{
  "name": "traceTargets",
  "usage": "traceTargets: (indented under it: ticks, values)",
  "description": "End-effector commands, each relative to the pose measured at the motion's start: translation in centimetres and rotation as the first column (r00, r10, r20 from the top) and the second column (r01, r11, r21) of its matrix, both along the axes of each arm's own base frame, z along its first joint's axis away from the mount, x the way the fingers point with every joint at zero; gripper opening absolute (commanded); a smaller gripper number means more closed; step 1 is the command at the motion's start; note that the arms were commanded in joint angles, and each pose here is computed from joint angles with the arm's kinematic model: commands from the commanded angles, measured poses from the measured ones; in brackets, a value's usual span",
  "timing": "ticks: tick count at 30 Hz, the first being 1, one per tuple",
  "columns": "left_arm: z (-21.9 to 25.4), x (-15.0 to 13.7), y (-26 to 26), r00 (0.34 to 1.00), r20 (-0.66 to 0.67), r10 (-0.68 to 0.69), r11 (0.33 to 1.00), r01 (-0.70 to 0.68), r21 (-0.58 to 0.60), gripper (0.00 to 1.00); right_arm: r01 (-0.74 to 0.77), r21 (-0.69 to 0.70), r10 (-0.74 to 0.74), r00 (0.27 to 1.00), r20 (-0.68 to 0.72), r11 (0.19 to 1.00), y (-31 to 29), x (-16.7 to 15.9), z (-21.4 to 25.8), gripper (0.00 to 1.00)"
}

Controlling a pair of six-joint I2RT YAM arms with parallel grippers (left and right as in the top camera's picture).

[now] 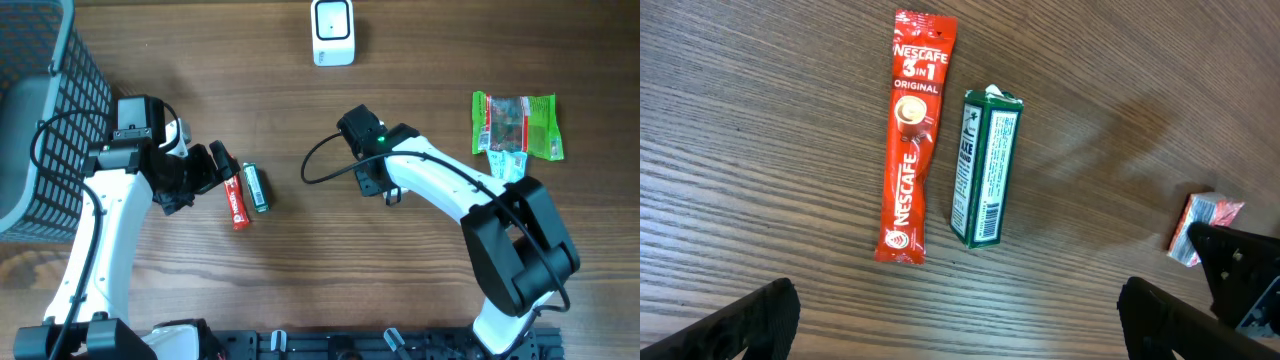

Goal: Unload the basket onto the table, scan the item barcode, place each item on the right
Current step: 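Drag the tissue pack rightward and regrip it with the right gripper, then lift the tissue pack with the right gripper to the white scanner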

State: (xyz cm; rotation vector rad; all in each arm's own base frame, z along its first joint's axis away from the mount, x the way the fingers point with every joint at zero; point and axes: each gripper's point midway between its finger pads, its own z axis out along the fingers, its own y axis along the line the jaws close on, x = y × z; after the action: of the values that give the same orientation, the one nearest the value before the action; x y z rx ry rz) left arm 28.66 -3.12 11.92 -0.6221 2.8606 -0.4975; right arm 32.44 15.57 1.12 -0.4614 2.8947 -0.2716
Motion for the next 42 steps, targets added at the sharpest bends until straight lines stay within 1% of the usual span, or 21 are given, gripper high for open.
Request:
traceTargets:
  ticks: [1,3,5,6,8,10,11,12,13,14,16,17,22,24,25,27,30,32,35,38,42]
  values:
    - [0.2,-0.1,-0.2,1.000,0.010,-0.006,1.000,0.006,-0.007,1.00,0.000,-0.003,0.000,0.999,-0.046,1.000,-0.3,-1.2,-1.0,0.04]
    - [0.2,-0.1,-0.2,1.000,0.009,-0.006,1.000,0.006,-0.007,1.00,0.002,0.008,-0.002,1.000,-0.029,1.000,-0.2,-0.8,-0.2,0.04]
    - [0.2,-0.1,-0.2,1.000,0.009,-0.006,1.000,0.006,-0.007,1.00,0.001,0.041,-0.001,1.000,0.021,0.999,0.5,0.2,2.5,0.04]
    - [0.2,-0.1,-0.2,1.000,0.009,-0.006,1.000,0.006,-0.007,1.00,-0.007,0.088,0.002,0.999,0.051,0.996,1.2,0.6,4.7,0.04]
    - [0.2,-0.1,-0.2,1.000,0.009,-0.006,1.000,0.006,-0.007,1.00,-0.051,0.255,0.038,0.998,0.054,0.966,3.5,-0.3,9.4,0.04]
    - [0.2,-0.1,-0.2,1.000,0.009,-0.006,1.000,0.006,-0.007,1.00,-0.075,0.423,0.083,0.997,-0.001,0.903,5.3,-2.2,13.0,0.04]
    - [0.2,-0.1,-0.2,1.000,0.009,-0.006,1.000,0.006,-0.007,1.00,-0.071,0.521,0.103,0.994,-0.033,0.850,6.2,-3.0,14.8,0.04]
    - [0.2,-0.1,-0.2,1.000,0.009,-0.006,1.000,0.006,-0.007,1.00,-0.075,0.598,0.132,0.990,-0.051,0.798,6.6,-3.4,16.2,0.04]
    - [0.2,-0.1,-0.2,1.000,0.009,-0.006,1.000,0.006,-0.007,1.00,-0.050,0.657,0.136,0.987,-0.081,0.752,6.6,-3.6,17.2,0.04]
    - [0.2,-0.1,-0.2,1.000,0.009,-0.006,1.000,0.006,-0.007,1.00,-0.035,0.677,0.133,0.987,-0.092,0.735,6.5,-3.5,17.5,0.04]
    - [0.2,-0.1,-0.2,1.000,0.009,-0.006,1.000,0.006,-0.007,1.00,0.012,0.738,0.114,0.986,-0.121,0.675,5.9,-3.1,19.2,0.04]
    - [0.2,-0.1,-0.2,1.000,0.009,-0.006,1.000,0.006,-0.007,1.00,0.020,0.741,0.100,0.988,-0.117,0.672,5.6,-2.7,19.9,0.04]
    - [0.2,-0.1,-0.2,1.000,0.009,-0.006,1.000,0.006,-0.007,1.00,-0.051,0.769,0.068,0.998,0.009,0.637,5.7,0.8,27.4,0.04]
    - [0.2,-0.1,-0.2,1.000,0.009,-0.006,1.000,0.006,-0.007,1.00,-0.059,0.778,0.053,0.998,0.033,0.625,6.3,2.5,29.4,0.04]
    - [0.2,-0.1,-0.2,1.000,0.009,-0.006,1.000,0.006,-0.007,1.00,-0.061,0.787,0.047,0.998,0.042,0.614,7.0,4.1,29.9,0.04]
    - [0.2,-0.1,-0.2,1.000,0.009,-0.006,1.000,0.006,-0.007,1.00,-0.053,0.821,0.067,0.998,0.018,0.569,8.5,6.1,29.4,0.04]
    - [0.2,-0.1,-0.2,1.000,0.009,-0.006,1.000,0.006,-0.007,1.00,-0.051,0.840,0.035,0.999,0.038,0.540,10.3,11.1,26.3,0.04]
    - [0.2,-0.1,-0.2,1.000,0.009,-0.006,1.000,0.006,-0.007,1.00,-0.101,0.860,0.041,0.995,0.092,0.501,11.8,14.7,24.0,0.04]
    - [0.2,-0.1,-0.2,1.000,0.009,-0.006,1.000,0.006,-0.007,1.00,-0.079,0.886,-0.033,0.994,0.105,0.458,12.7,19.0,21.3,0.04]
    - [0.2,-0.1,-0.2,1.000,0.009,-0.006,1.000,0.006,-0.007,1.00,-0.047,0.926,-0.130,0.986,0.103,0.374,13.0,23.5,19.0,0.04]
    - [0.2,-0.1,-0.2,1.000,0.009,-0.006,1.000,0.006,-0.007,1.00,-0.008,0.968,-0.170,0.984,0.052,0.251,12.5,26.7,16.2,0.04]
